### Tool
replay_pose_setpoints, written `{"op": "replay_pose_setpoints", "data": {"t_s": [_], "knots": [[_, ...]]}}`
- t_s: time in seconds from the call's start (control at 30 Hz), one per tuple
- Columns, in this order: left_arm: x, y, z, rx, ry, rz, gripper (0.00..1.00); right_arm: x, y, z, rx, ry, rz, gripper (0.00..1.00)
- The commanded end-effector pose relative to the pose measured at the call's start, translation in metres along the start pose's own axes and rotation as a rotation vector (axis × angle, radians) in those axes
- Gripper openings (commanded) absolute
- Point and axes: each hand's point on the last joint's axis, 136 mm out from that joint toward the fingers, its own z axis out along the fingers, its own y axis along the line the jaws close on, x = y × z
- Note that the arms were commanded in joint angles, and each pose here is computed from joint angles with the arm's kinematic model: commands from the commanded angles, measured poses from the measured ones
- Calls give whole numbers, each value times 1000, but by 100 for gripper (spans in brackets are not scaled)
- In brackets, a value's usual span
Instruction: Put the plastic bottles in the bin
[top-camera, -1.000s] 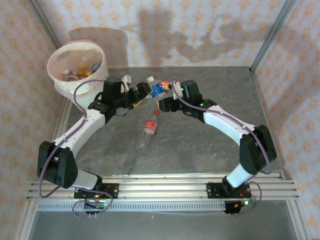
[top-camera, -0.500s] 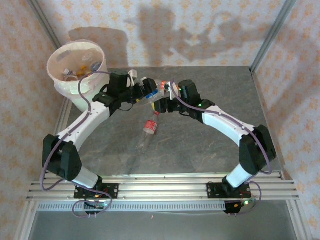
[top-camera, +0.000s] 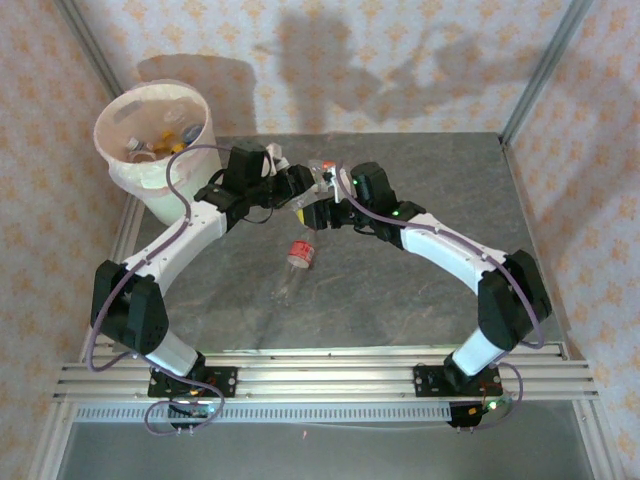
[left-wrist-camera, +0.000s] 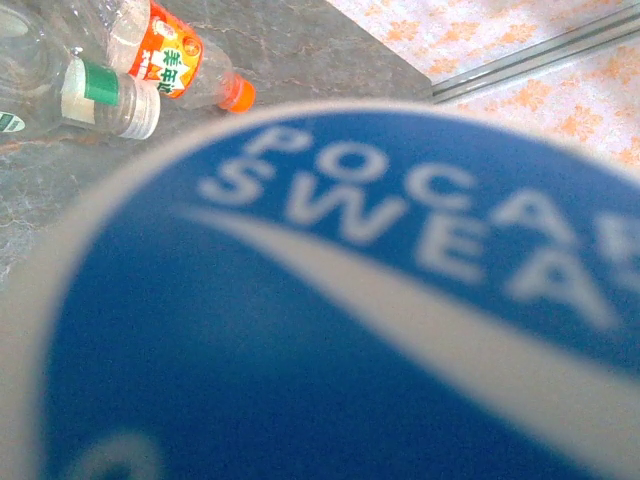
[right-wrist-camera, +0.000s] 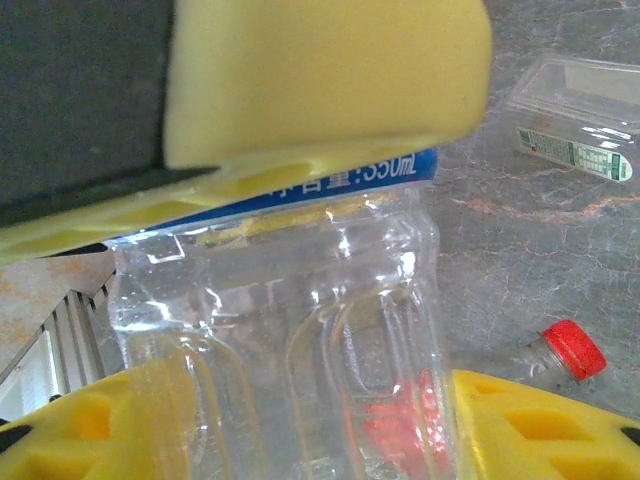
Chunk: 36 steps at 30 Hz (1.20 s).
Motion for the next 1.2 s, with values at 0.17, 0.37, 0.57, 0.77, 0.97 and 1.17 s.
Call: {"op": "replay_pose_setpoints", "data": {"t_s": [0.17,0.37,0.57,0.77,0.97,1.17], "knots": [[-11,-16,-22,-19,-55,61,57,-44,29,-31,-12,-142,-139,83],[-25,-15,-40,-87,-111,106,55,-66,27,-65,98,-285,-185,99],[-59,-11,-84,-227,-259,165,52,-96,-20,-113,438,-539,-109,99],[-118,-8,-148,-465,-460,272,50,-95,-67,-158,776,-634,23,99],[-181,-13,-214,-617,-745,332,51,-79,-88,-175,921,-626,92,99],[-236,13,-255,-655,-962,236,51,-78,-86,-184,924,-637,101,99]]}}
